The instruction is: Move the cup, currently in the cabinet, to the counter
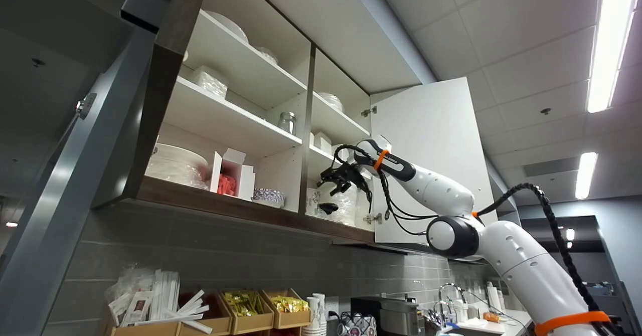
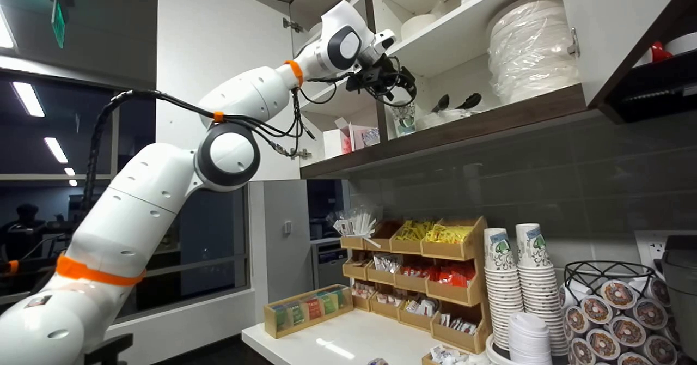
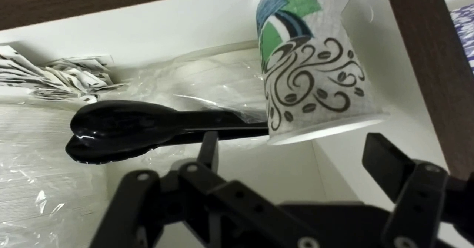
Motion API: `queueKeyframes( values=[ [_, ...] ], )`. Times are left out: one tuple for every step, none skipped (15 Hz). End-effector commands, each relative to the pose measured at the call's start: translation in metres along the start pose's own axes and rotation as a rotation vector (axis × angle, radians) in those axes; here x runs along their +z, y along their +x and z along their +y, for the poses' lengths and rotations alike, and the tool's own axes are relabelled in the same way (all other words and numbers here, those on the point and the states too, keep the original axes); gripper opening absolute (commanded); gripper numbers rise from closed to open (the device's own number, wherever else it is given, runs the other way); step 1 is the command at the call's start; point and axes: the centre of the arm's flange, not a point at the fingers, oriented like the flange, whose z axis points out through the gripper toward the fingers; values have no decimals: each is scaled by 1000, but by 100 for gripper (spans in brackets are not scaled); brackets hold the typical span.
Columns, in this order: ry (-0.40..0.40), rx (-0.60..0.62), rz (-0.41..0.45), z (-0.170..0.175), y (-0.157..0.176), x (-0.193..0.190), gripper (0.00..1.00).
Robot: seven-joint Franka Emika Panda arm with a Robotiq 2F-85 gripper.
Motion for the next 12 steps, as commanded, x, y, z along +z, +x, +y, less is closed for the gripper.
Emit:
queueKeyframes(
  values=[
    [-17,8,-19,-4,53,17,100],
    [-26,5,-24,-4,52,19,100],
    [-34,1,-28,-4,52,21,100],
    [-41,-4,-37,-4,51,23,100],
    [-44,-4,-42,-3,50,24,95],
    [-47,-5,-47,-4,50,23,73],
    [-52,-5,-53,-3,50,23,71],
    [-56,-3,-56,-3,50,23,69],
    [-59,1,-59,-4,51,22,61],
    [-61,5,-60,-4,51,21,53],
    [-64,8,-63,-5,51,21,44],
    [-73,10,-76,-3,50,24,37]
  ],
)
